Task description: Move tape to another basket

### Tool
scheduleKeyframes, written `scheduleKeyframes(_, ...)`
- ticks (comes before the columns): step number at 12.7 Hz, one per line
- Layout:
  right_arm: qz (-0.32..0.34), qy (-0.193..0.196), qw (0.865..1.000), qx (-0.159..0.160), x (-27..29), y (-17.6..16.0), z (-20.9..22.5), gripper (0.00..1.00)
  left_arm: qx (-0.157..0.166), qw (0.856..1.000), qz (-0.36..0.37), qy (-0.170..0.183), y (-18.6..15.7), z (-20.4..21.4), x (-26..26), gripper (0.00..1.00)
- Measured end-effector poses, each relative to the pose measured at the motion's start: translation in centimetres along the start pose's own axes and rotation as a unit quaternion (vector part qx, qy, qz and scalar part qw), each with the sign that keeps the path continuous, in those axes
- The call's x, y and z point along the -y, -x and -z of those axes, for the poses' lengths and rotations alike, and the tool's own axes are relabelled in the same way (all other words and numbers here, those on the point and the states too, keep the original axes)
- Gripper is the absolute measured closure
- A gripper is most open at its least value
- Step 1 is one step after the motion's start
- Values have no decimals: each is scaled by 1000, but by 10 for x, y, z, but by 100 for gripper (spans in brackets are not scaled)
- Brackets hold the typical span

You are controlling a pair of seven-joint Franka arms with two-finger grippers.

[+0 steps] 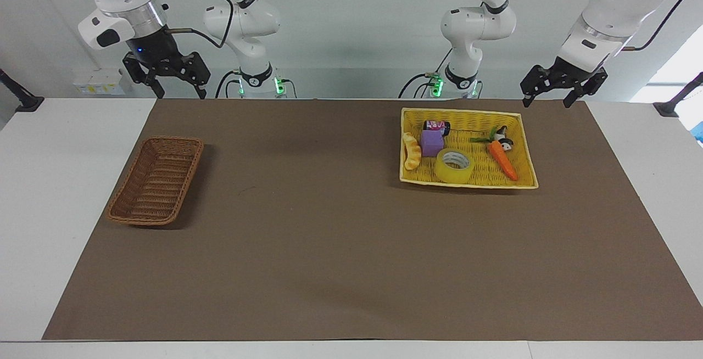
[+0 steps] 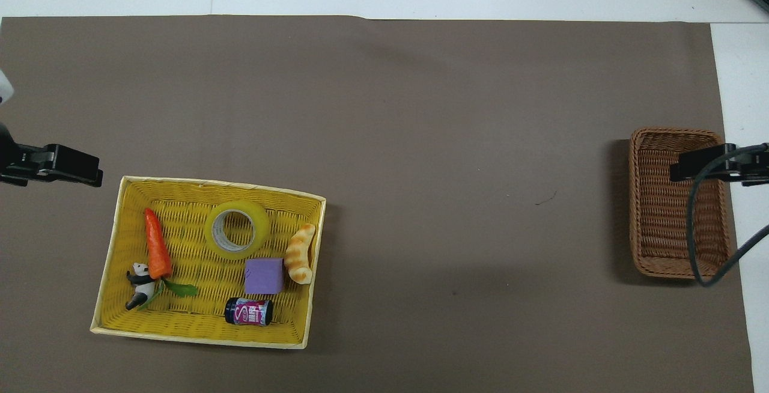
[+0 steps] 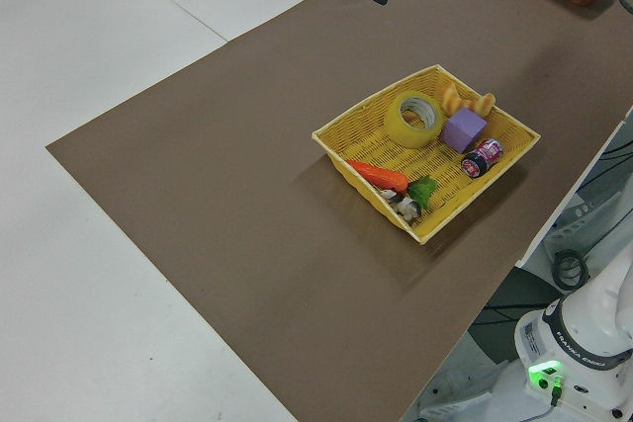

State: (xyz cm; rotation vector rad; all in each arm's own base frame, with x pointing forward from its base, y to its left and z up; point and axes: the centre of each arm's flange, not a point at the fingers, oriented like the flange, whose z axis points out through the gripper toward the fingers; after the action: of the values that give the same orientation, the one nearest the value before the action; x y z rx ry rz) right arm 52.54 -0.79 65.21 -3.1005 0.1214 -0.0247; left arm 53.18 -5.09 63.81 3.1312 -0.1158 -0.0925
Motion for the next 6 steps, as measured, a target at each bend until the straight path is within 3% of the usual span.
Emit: scheduleKeyframes(6,0,0,1000,0,0,0,0,0,4,1000,-1,0,0,-1,0,0)
